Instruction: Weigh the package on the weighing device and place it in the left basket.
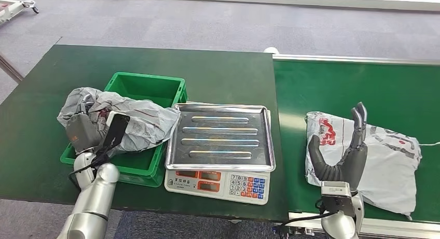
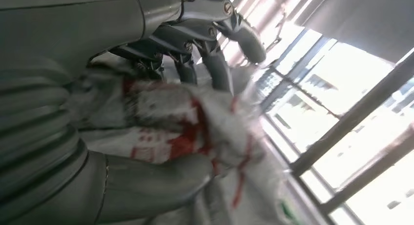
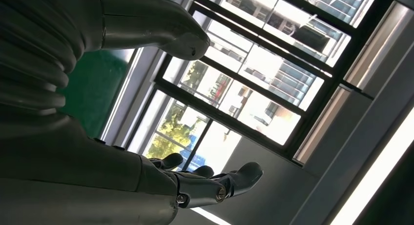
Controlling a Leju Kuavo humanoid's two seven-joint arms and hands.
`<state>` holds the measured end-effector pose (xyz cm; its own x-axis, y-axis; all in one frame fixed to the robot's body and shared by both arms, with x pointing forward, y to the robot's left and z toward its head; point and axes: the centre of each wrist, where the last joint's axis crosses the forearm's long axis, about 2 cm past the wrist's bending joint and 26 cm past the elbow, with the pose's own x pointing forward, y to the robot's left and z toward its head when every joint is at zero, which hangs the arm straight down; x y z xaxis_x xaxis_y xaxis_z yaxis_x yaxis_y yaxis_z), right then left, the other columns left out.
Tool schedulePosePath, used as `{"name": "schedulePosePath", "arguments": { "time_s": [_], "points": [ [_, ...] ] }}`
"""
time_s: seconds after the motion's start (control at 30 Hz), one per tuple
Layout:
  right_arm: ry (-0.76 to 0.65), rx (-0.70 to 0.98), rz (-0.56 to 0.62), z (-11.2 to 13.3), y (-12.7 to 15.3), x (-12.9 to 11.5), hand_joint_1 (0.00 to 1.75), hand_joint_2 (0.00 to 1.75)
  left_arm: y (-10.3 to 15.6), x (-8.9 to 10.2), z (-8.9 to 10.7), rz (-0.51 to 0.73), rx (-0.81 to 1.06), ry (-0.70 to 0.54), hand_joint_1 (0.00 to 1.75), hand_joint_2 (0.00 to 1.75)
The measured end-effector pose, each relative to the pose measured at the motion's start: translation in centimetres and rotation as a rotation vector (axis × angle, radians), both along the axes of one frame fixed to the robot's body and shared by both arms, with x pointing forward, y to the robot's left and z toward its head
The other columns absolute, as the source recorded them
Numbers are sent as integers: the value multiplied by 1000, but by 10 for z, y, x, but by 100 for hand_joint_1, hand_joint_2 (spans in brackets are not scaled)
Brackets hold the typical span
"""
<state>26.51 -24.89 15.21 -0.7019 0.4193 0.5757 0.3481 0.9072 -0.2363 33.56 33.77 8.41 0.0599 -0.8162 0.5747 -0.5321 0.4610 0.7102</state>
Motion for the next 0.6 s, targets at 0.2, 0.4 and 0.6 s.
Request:
{"name": "schedulePosePath", "arguments": {
  "time_s": [0.2, 0.4, 0.6],
  "points": [
    [-9, 24, -11, 0, 0, 0, 0, 175, -11, -6, 10, -93, -140, -328, 0, 175],
    [-15, 40, -22, -1, -1, -1, 0, 175, -20, -18, 32, -65, -231, -501, 0, 175],
    [-12, 42, -19, -1, -1, -1, 0, 175, -32, -23, 56, -90, -329, -631, 0, 175]
  ]
}}
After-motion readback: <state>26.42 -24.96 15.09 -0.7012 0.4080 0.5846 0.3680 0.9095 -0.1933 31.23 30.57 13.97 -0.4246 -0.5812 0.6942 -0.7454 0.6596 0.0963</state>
